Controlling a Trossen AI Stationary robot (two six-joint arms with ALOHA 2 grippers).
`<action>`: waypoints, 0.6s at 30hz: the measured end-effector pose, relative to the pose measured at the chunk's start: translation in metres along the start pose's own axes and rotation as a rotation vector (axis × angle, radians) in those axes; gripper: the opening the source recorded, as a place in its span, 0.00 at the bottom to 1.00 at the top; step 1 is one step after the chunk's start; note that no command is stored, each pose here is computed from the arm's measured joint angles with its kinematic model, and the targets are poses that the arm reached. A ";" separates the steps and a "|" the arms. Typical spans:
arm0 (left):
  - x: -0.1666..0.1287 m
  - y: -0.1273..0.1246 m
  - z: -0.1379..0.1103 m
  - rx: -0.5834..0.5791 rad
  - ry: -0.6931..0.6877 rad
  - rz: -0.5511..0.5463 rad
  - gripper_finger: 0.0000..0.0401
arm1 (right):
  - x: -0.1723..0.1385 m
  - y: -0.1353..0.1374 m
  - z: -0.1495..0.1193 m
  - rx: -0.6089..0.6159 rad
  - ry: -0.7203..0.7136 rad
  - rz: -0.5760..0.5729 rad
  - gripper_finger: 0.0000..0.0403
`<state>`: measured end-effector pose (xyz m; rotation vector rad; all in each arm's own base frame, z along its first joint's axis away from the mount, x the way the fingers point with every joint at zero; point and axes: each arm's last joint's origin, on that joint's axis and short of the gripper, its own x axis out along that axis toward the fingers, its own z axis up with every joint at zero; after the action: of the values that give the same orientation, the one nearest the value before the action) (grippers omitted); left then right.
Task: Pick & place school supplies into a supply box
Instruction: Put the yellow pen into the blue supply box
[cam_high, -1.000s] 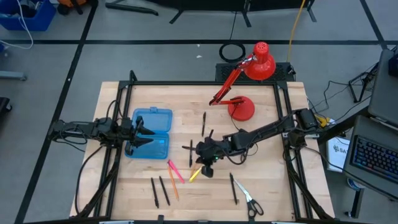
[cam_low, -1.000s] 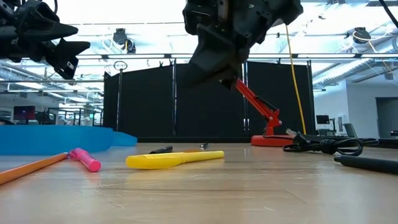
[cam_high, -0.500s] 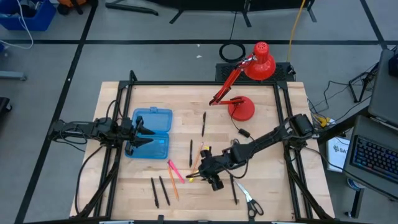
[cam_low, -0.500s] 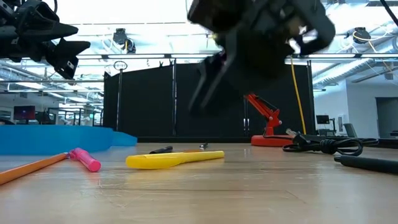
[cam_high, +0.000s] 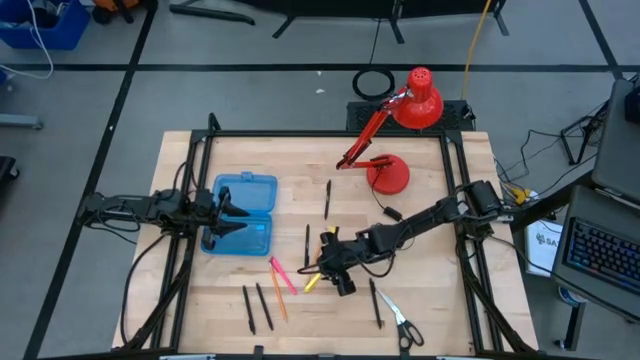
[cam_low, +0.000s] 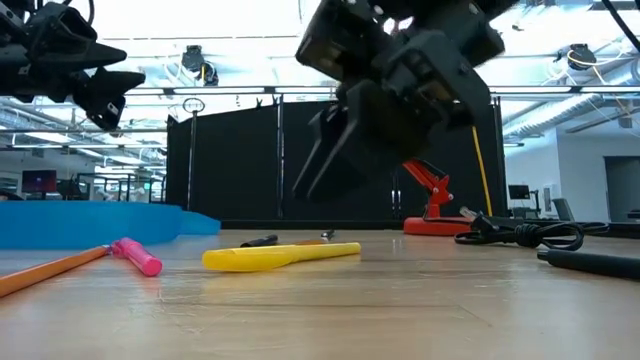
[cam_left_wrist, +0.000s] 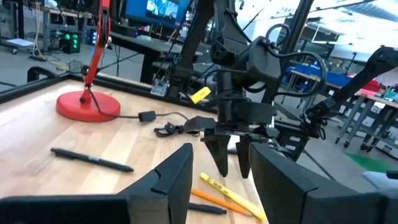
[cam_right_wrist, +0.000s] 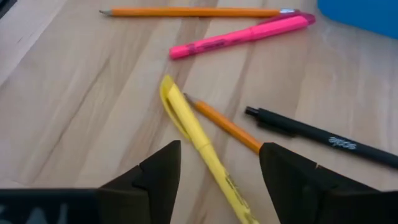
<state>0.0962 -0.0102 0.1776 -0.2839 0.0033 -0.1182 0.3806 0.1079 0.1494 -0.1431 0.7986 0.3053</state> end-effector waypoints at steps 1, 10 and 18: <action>0.000 0.000 0.000 0.000 0.002 0.001 0.40 | 0.001 0.000 -0.003 0.000 -0.008 0.001 0.50; 0.000 0.000 0.000 0.000 0.002 0.000 0.40 | 0.012 -0.001 -0.016 -0.002 -0.059 0.023 0.49; 0.000 0.001 -0.002 -0.001 0.017 0.007 0.40 | 0.019 -0.002 -0.025 0.013 -0.024 0.022 0.49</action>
<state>0.0962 -0.0101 0.1758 -0.2835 0.0210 -0.1133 0.3767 0.1044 0.1180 -0.1187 0.7790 0.3223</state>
